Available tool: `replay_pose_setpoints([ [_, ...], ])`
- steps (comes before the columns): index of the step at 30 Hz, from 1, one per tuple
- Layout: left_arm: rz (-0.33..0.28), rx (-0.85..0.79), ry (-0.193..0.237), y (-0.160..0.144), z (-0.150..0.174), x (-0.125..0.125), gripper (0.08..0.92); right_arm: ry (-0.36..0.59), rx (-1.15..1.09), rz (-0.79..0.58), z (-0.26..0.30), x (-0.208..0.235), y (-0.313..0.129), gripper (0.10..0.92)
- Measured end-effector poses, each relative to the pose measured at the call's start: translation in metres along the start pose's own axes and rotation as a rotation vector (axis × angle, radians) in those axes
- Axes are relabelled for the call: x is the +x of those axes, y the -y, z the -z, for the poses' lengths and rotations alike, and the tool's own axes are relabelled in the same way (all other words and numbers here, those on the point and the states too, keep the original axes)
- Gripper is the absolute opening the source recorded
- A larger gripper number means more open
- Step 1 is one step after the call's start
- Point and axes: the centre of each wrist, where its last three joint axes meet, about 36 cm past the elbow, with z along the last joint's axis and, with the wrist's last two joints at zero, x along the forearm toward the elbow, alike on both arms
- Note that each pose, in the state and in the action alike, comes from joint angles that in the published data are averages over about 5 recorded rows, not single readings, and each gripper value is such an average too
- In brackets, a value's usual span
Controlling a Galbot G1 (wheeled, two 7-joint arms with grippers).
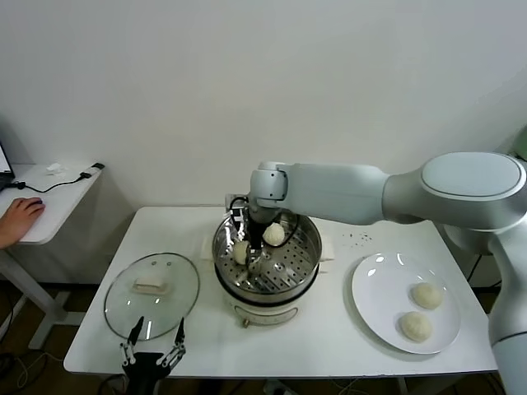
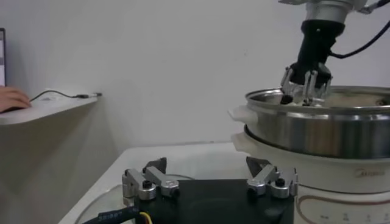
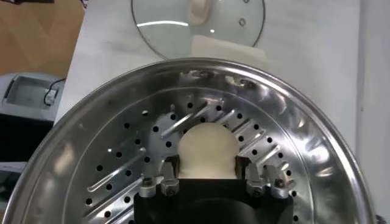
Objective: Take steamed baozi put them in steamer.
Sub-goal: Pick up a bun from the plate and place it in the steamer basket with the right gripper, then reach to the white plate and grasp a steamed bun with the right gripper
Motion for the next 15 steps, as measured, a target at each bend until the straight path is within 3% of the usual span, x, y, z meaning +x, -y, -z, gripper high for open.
replay_pose_setpoints([
  [5, 0.0, 0.005, 0.0, 0.003, -0.001, -0.001, 0.823, 0.008, 0.0, -0.001, 0.0, 0.003, -0.001, 0.817],
  [15, -0.002, 0.002, 0.001, 0.004, -0.002, 0.0, 0.823, 0.038, -0.004, -0.042, -0.026, 0.051, -0.002, 0.823],
])
